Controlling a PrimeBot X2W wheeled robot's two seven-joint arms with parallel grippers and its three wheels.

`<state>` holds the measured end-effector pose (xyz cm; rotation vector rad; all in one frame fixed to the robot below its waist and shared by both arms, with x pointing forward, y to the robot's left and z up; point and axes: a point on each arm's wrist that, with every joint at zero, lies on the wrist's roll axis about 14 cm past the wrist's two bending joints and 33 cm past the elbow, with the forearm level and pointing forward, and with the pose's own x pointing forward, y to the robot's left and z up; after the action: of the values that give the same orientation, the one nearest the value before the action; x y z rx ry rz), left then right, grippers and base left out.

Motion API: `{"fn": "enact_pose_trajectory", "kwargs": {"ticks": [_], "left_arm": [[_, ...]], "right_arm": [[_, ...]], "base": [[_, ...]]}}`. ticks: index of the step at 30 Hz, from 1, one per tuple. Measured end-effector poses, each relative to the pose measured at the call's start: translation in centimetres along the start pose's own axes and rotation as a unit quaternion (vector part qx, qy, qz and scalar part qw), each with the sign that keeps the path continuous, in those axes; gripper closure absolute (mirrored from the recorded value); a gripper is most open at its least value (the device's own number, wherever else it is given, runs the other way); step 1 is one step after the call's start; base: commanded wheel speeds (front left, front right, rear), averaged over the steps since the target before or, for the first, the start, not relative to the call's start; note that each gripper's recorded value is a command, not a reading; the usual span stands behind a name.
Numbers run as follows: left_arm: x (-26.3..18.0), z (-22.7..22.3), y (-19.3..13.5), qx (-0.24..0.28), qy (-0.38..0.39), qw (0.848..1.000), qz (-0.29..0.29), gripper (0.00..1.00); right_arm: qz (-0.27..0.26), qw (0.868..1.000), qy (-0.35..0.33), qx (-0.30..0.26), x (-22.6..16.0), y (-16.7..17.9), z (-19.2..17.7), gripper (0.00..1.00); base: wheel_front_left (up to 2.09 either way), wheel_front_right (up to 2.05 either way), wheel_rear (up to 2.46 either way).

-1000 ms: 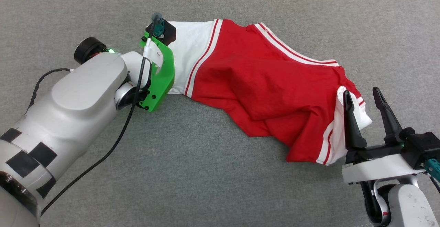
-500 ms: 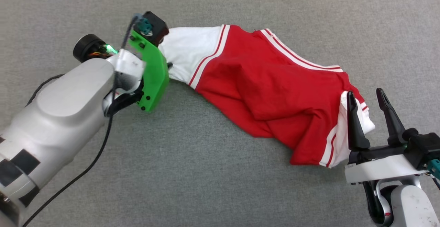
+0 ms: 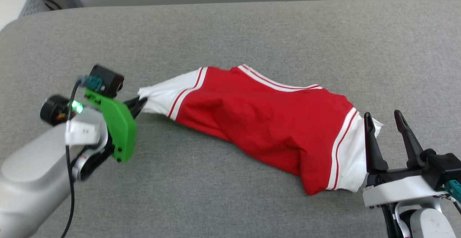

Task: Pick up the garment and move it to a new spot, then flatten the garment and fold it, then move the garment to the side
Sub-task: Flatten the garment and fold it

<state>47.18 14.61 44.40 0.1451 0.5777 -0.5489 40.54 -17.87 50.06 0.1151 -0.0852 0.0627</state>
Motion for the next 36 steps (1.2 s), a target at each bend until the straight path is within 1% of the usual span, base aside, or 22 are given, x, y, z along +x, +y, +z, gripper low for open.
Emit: {"fn": "enact_pose_trajectory", "kwargs": {"ticks": [4, 6, 11, 15, 18, 19, 20, 21, 24, 27, 31, 34, 36], "left_arm": [[-2.3, -2.9, 0.0, -0.046, 0.004, 0.999, 0.024, 1.00], [-3.1, -4.5, -0.4, -0.074, 0.008, 0.997, 0.033, 1.00], [-4.9, -8.9, -1.6, -0.125, 0.036, 0.990, 0.046, 1.00], [-5.3, -12.4, -3.3, -0.154, 0.073, 0.984, 0.045, 1.00], [-5.2, -13.1, -3.8, -0.164, 0.072, 0.983, 0.048, 1.00], [-5.1, -13.0, -3.7, -0.165, 0.068, 0.983, 0.051, 0.97], [-5.1, -13.0, -3.6, -0.166, 0.063, 0.983, 0.055, 0.51], [-5.1, -12.8, -3.5, -0.167, 0.052, 0.983, 0.061, 0.00], [-5.1, -11.4, -2.4, -0.168, 0.004, 0.982, 0.091, 0.00], [-5.7, -9.9, -1.1, -0.151, -0.040, 0.980, 0.125, 0.00], [-6.5, -7.3, -0.1, -0.133, -0.093, 0.974, 0.160, 0.00], [-7.6, -3.9, 0.8, -0.112, -0.153, 0.964, 0.186, 0.00], [-8.4, -2.4, 1.0, -0.099, -0.185, 0.956, 0.203, 0.00]], "right_arm": [[0.005, 1.000, 0.001, 0.000, -0.6, 0.4, 0.1, 0.00], [0.007, 1.000, 0.001, 0.000, -0.9, 0.6, 0.2, 0.00], [0.009, 1.000, -0.003, -0.004, -1.3, 0.7, 0.6, 0.00], [0.009, 1.000, -0.005, -0.006, -1.3, 0.7, 0.8, 0.00], [0.007, 1.000, -0.006, -0.010, -1.3, 0.5, 0.8, 0.00], [0.007, 1.000, -0.006, -0.010, -1.3, 0.5, 0.9, 0.00], [0.005, 1.000, -0.007, -0.012, -1.4, 0.3, 0.9, 0.00], [0.003, 1.000, -0.009, -0.014, -1.4, 0.2, 1.1, 0.00], [0.000, 1.000, -0.016, -0.021, -1.4, 0.0, 1.6, 0.00], [0.001, 0.999, -0.029, -0.035, -1.4, -0.1, 2.5, 0.00], [0.011, 0.996, -0.056, -0.066, -0.7, 0.1, 4.5, 0.00], [0.024, 0.992, -0.086, -0.094, 0.3, -0.1, 6.6, 0.00], [0.035, 0.988, -0.103, -0.108, 1.0, -0.1, 8.0, 0.00]], "base": [[0.00, 0.00, 0.00], [0.00, 0.00, 0.00], [0.00, 0.00, 0.00], [0.00, 0.00, 0.00], [0.00, 0.00, 0.00], [0.00, 0.00, 0.00], [0.00, 0.00, 0.00], [0.00, 0.00, 0.00], [0.00, 0.00, 0.00], [0.00, 0.00, 0.00], [0.00, 0.00, 0.00], [0.00, 0.00, 0.00], [0.00, 0.00, 0.00]]}}
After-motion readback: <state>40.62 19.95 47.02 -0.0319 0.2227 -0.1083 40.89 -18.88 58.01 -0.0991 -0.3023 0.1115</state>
